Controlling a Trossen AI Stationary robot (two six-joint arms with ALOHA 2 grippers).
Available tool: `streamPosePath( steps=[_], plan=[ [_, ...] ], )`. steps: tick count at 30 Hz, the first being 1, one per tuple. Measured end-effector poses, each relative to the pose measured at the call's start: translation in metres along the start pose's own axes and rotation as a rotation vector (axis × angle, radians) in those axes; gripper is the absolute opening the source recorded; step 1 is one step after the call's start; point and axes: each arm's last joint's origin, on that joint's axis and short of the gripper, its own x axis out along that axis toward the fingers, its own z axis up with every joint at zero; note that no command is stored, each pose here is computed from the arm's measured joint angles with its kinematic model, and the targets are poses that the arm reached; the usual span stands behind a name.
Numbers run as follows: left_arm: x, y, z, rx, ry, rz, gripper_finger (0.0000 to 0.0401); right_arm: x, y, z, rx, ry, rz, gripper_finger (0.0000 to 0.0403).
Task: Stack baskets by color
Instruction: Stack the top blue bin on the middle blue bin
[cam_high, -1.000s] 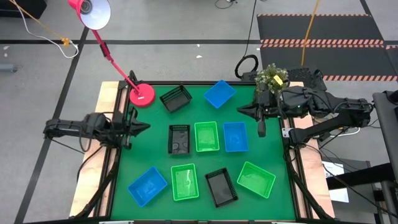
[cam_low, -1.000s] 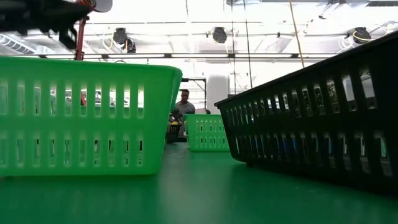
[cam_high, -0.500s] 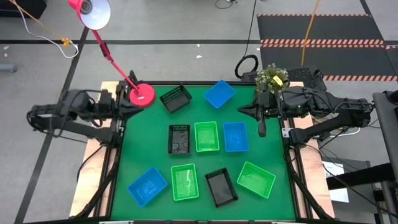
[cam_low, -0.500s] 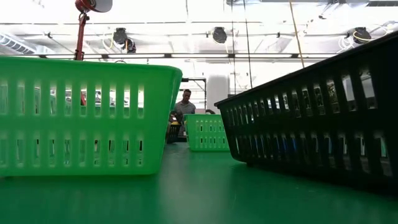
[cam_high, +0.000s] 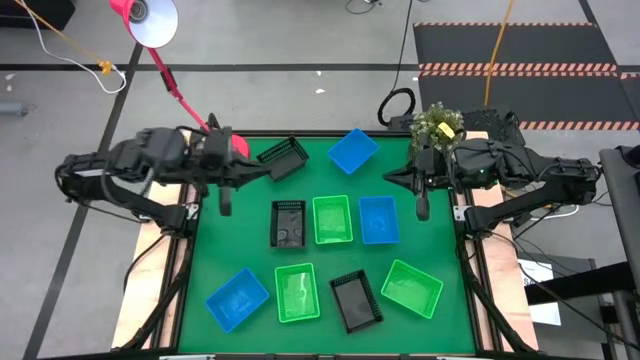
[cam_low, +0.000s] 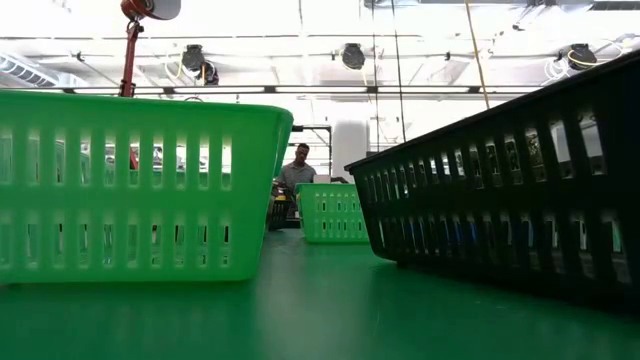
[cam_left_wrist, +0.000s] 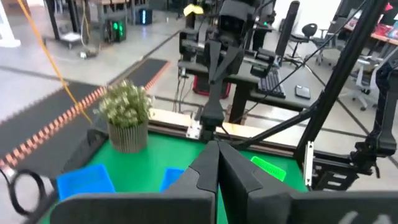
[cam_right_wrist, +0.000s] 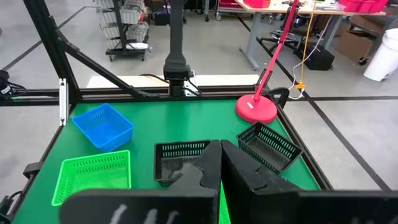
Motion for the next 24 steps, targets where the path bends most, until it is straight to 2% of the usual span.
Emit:
streamPosePath(
  steps=[4,8,13,17,20,24],
  plan=[
    [0.026,-0.004,-0.011,-0.067,0.071,0.018,0.0012,0.000,0.000,0.000,0.000,0.002,0.000,0.0000],
    [0.048,-0.009,-0.020,-0.069,0.126,0.028,0.0003,0.000,0.000,-0.002,0.005,0.018,-0.004,0.0000],
    [0.063,-0.011,-0.027,-0.083,0.162,0.039,0.0017,0.006,-0.005,-0.003,0.083,0.034,-0.061,0.0000],
    [0.064,-0.011,-0.028,-0.092,0.170,0.041,0.0024,0.020,-0.010,-0.003,0.154,0.047,-0.092,0.0000],
    [0.058,-0.010,-0.025,-0.094,0.153,0.036,0.0023,0.035,-0.012,0.004,0.211,-0.012,-0.059,0.0000],
    [0.039,-0.008,-0.018,-0.039,0.117,0.021,0.0007,0.056,-0.020,0.012,0.313,-0.105,-0.080,0.0000]
  ],
)
